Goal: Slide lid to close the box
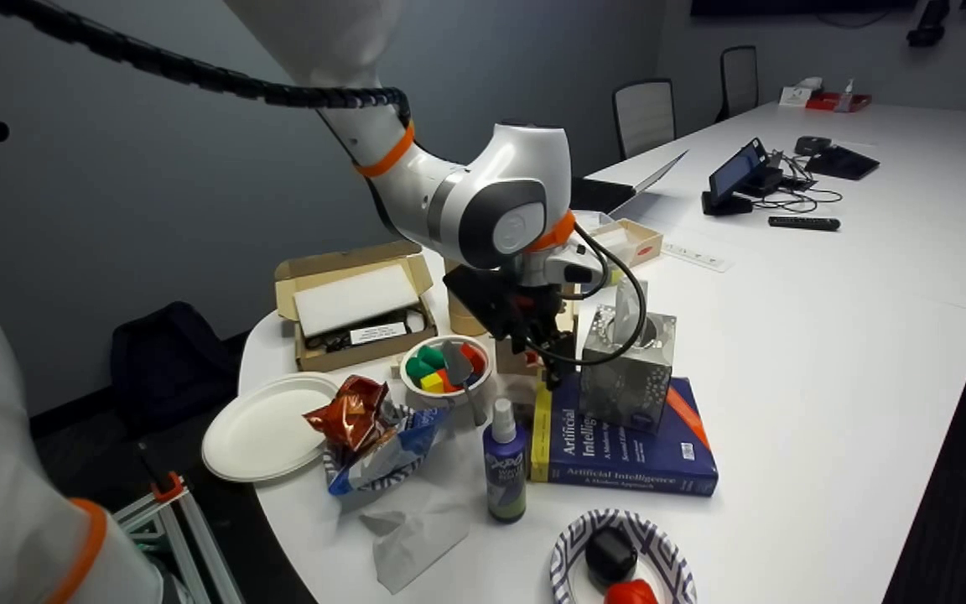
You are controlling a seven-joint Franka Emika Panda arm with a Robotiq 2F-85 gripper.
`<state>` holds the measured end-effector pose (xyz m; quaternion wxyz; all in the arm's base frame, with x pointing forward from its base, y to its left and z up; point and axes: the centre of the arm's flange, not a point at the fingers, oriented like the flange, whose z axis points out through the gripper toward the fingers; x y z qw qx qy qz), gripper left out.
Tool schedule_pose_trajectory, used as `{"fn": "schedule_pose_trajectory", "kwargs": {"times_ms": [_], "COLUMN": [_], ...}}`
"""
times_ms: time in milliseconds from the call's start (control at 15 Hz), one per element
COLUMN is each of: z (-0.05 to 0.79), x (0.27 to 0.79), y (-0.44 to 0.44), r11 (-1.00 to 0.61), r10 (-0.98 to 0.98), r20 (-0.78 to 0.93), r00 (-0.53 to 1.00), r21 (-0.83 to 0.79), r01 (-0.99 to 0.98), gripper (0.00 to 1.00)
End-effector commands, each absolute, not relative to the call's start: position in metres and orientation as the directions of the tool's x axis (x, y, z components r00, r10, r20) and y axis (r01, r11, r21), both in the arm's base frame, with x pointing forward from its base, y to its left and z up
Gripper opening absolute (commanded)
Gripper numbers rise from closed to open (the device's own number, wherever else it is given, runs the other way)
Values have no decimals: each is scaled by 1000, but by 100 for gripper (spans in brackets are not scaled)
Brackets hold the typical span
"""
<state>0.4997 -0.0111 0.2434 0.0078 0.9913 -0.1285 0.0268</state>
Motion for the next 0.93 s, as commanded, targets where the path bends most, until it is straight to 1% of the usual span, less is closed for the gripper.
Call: {"fn": "schedule_pose_trajectory", "kwargs": {"times_ms": [0,867], "z": [239,239], "x": [511,541], "y": [-2,19], "r11": [-964,-965], "r10": [-265,-264], "r20": [69,190], "r00": [962,946], "r21": [-15,-47], "r01": [-265,-259], "gripper": [100,100]}}
